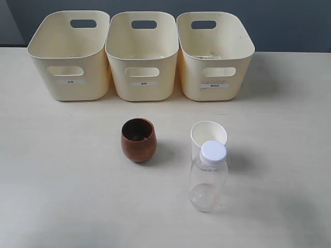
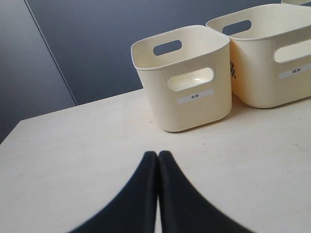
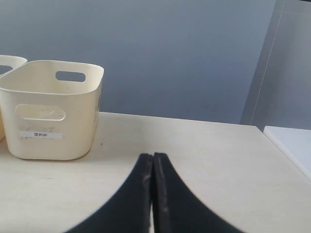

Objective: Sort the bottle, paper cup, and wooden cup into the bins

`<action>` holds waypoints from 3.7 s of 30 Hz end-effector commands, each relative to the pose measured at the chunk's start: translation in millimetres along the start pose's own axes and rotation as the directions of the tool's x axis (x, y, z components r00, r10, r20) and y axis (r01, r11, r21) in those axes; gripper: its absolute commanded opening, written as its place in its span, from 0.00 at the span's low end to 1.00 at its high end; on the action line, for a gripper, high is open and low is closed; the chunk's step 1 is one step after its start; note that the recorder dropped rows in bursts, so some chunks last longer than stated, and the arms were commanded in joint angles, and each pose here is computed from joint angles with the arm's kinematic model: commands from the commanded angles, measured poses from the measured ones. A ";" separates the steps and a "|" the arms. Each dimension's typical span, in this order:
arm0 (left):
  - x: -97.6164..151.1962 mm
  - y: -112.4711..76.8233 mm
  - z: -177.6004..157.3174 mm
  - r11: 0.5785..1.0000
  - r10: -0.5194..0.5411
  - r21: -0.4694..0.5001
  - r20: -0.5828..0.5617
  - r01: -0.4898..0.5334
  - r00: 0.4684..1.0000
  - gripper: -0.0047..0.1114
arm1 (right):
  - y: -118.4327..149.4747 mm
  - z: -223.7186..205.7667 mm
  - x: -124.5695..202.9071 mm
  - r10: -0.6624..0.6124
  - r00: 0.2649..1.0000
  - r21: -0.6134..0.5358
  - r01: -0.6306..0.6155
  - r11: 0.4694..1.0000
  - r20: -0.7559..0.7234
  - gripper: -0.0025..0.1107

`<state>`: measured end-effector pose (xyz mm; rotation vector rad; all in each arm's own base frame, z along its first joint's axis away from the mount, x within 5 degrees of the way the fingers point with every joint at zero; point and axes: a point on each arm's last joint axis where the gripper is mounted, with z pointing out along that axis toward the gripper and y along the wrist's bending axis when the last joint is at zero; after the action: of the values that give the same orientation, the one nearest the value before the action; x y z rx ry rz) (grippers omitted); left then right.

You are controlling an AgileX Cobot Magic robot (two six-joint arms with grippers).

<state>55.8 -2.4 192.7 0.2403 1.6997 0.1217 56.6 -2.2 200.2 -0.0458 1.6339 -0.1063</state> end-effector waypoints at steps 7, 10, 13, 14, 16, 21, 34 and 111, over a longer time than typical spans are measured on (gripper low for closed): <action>-0.1 0.2 -0.3 1.000 -0.001 -0.005 0.007 0.001 1.000 0.04 | -0.1 -0.3 0.5 0.005 1.000 0.004 -0.005 1.000 0.001 0.02; -0.1 0.2 -0.3 1.000 -0.001 -0.005 0.007 0.001 1.000 0.04 | -0.1 -0.3 0.5 0.005 1.000 0.004 -0.005 1.000 0.001 0.02; -0.1 0.2 -0.3 1.000 -0.001 -0.005 0.007 0.001 1.000 0.04 | -0.1 -0.3 0.5 0.005 1.000 0.004 -0.005 1.000 0.001 0.02; -0.1 0.2 -0.3 1.000 -0.001 -0.005 0.007 0.001 1.000 0.04 | -0.1 -0.3 0.5 0.005 1.000 0.004 -0.005 1.000 0.001 0.02; -0.1 0.2 -0.3 1.000 -0.001 -0.005 0.007 0.001 1.000 0.04 | -0.3 -0.3 -0.6 0.004 1.000 0.005 -0.005 1.000 0.013 0.02; -0.1 0.2 -0.3 1.000 -0.001 -0.005 0.007 0.001 1.000 0.04 | -1.0 -0.5 -5.4 -0.006 0.998 0.014 0.005 1.000 0.066 0.02; -0.1 0.2 -0.3 1.000 -0.001 -0.005 0.007 0.001 1.000 0.04 | -0.5 -1.0 -10.6 0.486 0.867 -0.053 -0.483 0.874 0.112 0.02; -0.1 0.2 -0.3 1.000 -0.001 -0.005 0.007 0.001 1.000 0.04 | 133.9 76.5 -141.6 -0.587 0.728 -0.834 0.038 0.550 -0.354 0.02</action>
<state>55.8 -2.4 192.7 0.2403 1.6997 0.1217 147.6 138.3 316.9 -1.1371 2.2103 0.3800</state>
